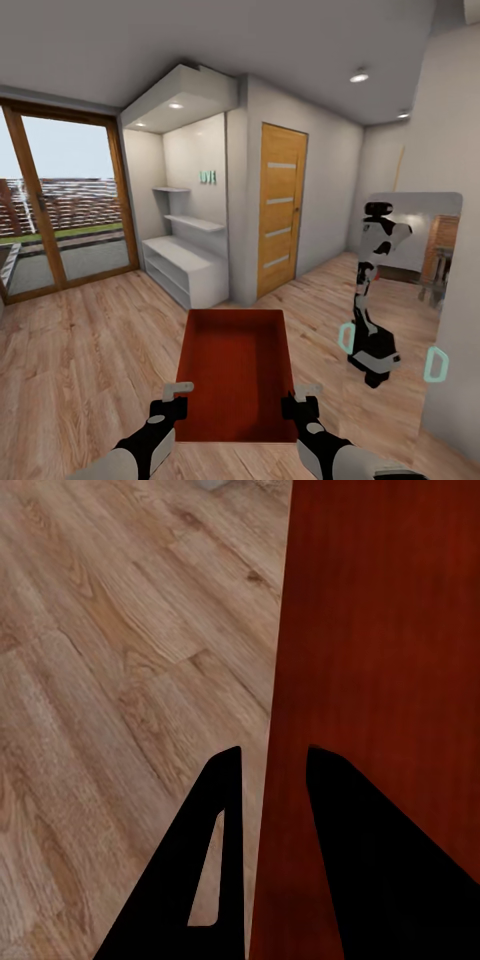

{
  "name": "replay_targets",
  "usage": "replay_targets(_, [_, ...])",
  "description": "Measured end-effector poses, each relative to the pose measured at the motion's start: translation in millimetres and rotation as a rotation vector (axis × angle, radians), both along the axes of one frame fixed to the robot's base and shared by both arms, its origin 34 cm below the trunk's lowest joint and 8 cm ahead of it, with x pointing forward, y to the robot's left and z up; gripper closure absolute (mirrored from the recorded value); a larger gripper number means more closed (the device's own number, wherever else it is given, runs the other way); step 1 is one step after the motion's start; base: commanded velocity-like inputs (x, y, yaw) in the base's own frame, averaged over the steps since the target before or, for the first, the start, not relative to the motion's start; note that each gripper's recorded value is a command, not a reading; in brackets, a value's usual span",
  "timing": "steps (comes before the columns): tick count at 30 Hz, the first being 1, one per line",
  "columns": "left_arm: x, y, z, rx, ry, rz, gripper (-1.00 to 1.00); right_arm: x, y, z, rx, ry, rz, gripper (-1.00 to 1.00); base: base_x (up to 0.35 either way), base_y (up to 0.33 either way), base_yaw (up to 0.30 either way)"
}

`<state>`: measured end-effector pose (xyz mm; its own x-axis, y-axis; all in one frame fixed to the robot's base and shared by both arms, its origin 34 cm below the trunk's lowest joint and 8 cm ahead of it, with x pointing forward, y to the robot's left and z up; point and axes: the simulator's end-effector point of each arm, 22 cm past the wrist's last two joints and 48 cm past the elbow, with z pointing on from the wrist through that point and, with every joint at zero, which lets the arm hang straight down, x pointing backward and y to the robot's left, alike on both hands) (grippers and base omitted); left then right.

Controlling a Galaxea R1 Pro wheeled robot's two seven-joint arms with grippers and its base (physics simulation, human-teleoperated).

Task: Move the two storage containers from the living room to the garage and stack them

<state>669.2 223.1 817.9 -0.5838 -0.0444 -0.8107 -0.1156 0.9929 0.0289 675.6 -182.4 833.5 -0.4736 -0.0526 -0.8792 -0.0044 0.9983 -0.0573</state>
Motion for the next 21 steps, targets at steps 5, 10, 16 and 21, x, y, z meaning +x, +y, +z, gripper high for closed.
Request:
replay_targets(5, [-0.1, -0.2, -0.1, 0.000, 0.000, 0.000, 1.00, 0.0, -0.2, -0.1, 0.000, 0.000, 0.000, 1.00, 0.322, 0.000, 0.000])
replay_targets(10, [-0.2, 0.0, -0.2, 0.000, 0.001, 0.001, 1.00, 0.0, 0.0, -0.1, 0.000, 0.001, 0.000, 1.00, 0.322, 0.000, 0.000])
replay_targets(16, [0.0, 0.0, 0.0, 0.000, 0.000, 0.000, 1.00, 0.0, 0.0, 0.0, 0.000, 0.000, 0.000, 1.00, 0.322, 0.000, 0.000])
replay_targets(21, [0.0, 0.0, 0.0, 0.000, 0.000, 0.000, 1.00, 0.0, 0.0, 0.0, 0.000, 0.000, 0.000, 1.00, 0.322, 0.000, 0.000])
